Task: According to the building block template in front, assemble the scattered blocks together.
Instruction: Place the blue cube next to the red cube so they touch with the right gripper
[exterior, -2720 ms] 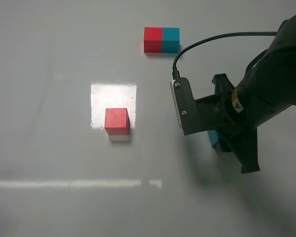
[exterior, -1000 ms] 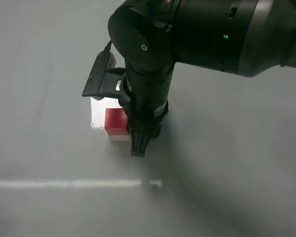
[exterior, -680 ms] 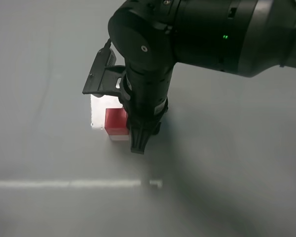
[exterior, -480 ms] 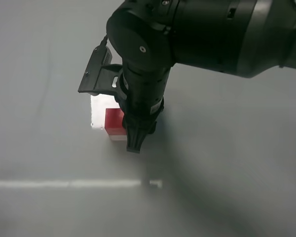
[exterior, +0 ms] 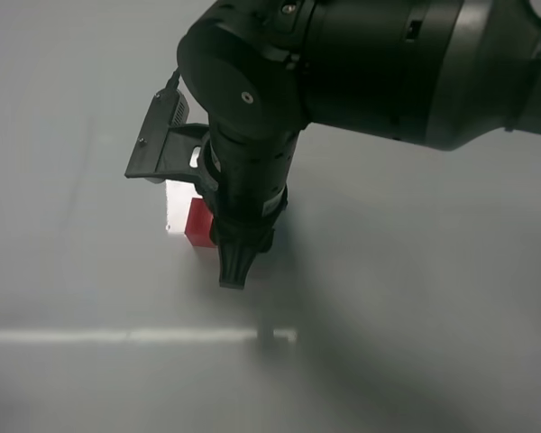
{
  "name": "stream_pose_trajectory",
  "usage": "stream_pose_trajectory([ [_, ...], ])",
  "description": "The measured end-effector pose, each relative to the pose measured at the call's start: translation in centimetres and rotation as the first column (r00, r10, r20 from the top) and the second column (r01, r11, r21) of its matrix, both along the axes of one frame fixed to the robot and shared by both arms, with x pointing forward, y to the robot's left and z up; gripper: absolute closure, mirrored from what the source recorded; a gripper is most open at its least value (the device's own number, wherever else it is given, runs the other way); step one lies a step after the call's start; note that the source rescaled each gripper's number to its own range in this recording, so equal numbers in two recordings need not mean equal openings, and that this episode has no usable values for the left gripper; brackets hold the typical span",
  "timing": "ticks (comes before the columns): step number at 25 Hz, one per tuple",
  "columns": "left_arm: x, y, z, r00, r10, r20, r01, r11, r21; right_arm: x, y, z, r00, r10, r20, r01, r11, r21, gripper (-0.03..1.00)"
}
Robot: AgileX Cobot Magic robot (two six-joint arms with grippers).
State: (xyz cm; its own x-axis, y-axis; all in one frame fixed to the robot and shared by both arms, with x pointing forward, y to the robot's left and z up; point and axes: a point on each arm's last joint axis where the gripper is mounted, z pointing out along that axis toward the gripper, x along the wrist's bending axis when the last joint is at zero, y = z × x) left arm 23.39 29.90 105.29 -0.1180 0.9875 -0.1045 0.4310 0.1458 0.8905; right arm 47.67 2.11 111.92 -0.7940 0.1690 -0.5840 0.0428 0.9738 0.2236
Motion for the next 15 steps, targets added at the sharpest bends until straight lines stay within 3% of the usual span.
stream_pose_trajectory([
  [15,0.0,0.0,0.0,1.0,-0.001,0.0,0.001,1.0,0.001,-0.03,0.71,-0.72,0.999,-0.002,-0.035,0.003,0.999,0.038,0.97],
])
